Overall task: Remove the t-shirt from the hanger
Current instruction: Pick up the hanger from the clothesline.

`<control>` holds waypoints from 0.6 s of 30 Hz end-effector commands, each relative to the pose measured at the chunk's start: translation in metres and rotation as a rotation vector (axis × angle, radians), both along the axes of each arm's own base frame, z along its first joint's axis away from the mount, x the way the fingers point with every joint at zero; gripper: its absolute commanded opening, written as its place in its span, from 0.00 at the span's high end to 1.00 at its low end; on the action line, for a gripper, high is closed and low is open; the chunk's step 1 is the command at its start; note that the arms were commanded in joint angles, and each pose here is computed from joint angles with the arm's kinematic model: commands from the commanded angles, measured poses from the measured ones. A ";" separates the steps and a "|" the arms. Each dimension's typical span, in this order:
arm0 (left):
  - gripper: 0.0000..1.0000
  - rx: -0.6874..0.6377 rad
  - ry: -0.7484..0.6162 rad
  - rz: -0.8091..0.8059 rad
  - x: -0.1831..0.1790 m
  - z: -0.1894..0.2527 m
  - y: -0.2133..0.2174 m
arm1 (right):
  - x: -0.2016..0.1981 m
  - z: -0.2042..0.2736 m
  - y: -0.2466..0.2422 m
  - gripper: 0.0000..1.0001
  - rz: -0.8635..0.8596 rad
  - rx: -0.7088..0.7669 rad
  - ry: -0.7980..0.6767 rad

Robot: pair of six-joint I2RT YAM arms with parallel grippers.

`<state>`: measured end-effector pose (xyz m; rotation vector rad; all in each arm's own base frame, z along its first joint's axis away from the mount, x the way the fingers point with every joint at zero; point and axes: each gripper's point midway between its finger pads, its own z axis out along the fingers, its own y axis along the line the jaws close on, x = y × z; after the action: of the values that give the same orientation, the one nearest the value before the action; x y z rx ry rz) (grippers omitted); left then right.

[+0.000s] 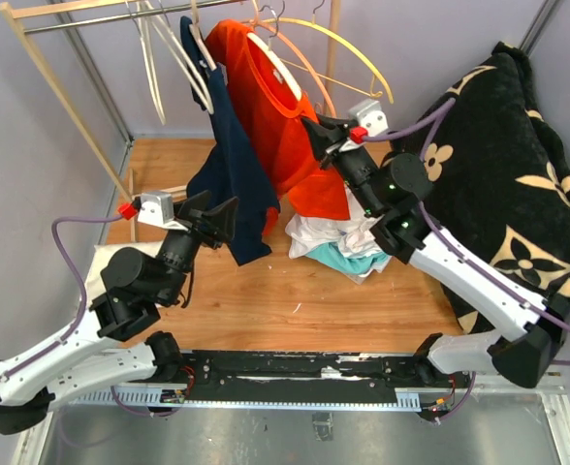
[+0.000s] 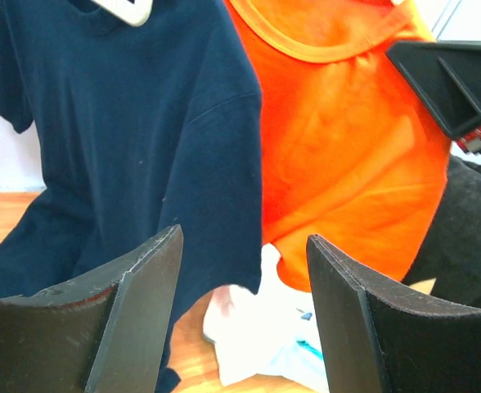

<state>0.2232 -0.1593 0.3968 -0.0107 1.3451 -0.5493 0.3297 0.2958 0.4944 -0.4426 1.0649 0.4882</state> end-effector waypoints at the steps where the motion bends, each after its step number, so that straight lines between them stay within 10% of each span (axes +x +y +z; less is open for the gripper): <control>1: 0.33 -0.052 -0.057 -0.023 -0.001 0.028 -0.006 | -0.053 0.063 -0.038 0.99 0.025 0.129 -0.158; 18: 0.32 -0.050 -0.191 -0.092 0.014 0.106 -0.057 | -0.120 0.047 -0.119 0.99 -0.019 0.107 -0.124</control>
<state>0.2400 -0.2049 0.4651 0.0430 1.2453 -0.6042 0.2137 0.1852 0.5519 -0.3844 0.9068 0.5022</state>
